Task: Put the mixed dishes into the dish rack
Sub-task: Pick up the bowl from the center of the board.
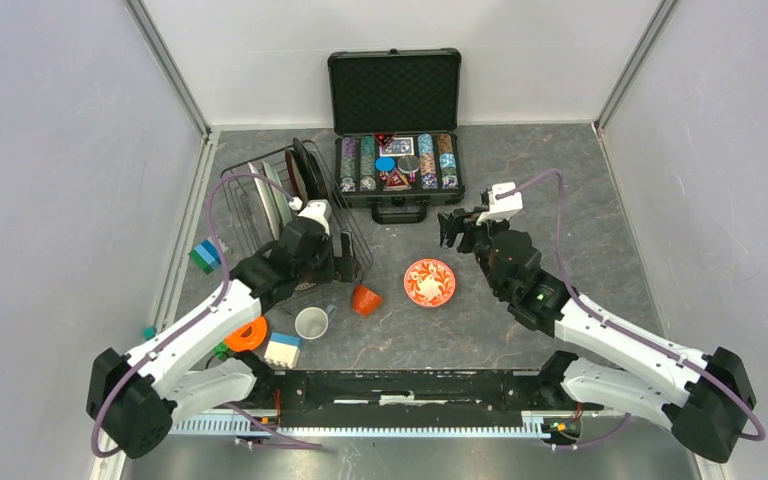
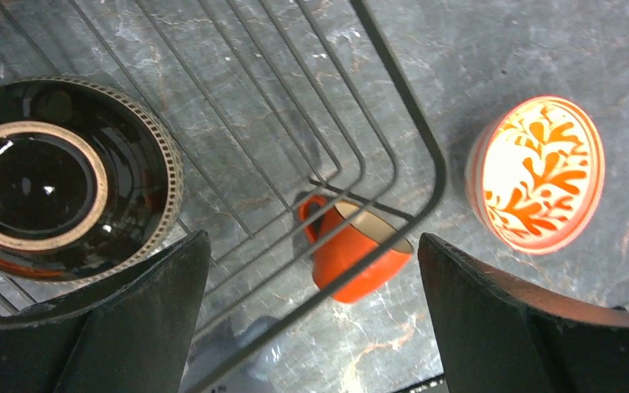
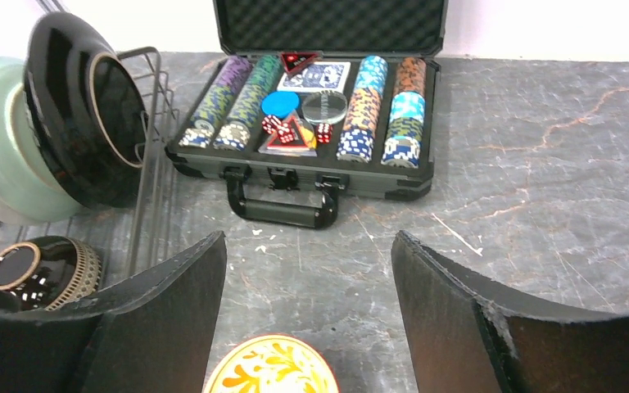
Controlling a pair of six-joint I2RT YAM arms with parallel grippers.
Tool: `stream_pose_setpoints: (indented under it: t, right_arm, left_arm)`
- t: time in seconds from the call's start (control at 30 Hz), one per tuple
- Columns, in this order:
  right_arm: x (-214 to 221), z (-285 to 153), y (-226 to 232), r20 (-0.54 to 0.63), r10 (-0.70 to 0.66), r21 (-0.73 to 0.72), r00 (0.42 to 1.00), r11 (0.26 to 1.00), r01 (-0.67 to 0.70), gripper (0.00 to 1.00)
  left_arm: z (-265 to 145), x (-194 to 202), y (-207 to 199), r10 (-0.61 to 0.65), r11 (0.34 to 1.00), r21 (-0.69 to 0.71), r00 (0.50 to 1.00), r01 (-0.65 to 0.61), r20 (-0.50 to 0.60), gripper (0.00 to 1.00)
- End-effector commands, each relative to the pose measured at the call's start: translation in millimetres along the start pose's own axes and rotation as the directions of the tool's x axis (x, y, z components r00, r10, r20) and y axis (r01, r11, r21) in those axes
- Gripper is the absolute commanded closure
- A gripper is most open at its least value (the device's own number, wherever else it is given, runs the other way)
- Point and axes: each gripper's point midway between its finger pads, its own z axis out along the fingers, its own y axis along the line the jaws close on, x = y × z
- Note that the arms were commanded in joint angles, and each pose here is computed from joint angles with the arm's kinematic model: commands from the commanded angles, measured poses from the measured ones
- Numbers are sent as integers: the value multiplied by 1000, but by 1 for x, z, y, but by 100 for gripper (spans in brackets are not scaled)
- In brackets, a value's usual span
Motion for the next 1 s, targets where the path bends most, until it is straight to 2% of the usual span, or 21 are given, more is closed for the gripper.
stream_pose_setpoints:
  t: [0.0,0.23,0.4,0.5,0.7,0.97]
  right_arm:
    - [4,0,-8,-16,-18,2,1000,1000,18,21]
    - [38,13,-33,-142,-14,43,990,999,20,15]
    - [60,20,-42,-231,4,-19,973,1000,-9,13]
    - [74,22,-49,-291,9,-46,957,999,-24,13]
    - [105,18,-57,-413,8,-158,911,984,-80,12]
    - [147,6,-49,-556,-94,-321,826,941,-109,14]
  left_arm:
    - [21,-7,12,-18,998,-55,1000,19,5,0]
    - [30,1,52,-54,970,-239,998,55,10,0]
    - [27,1,87,-86,925,-365,994,103,62,0]
    - [26,-6,95,-91,913,-389,991,121,96,0]
    - [24,-26,64,-105,960,-249,988,131,114,0]
    - [1,-34,37,-102,991,-69,982,114,159,0]
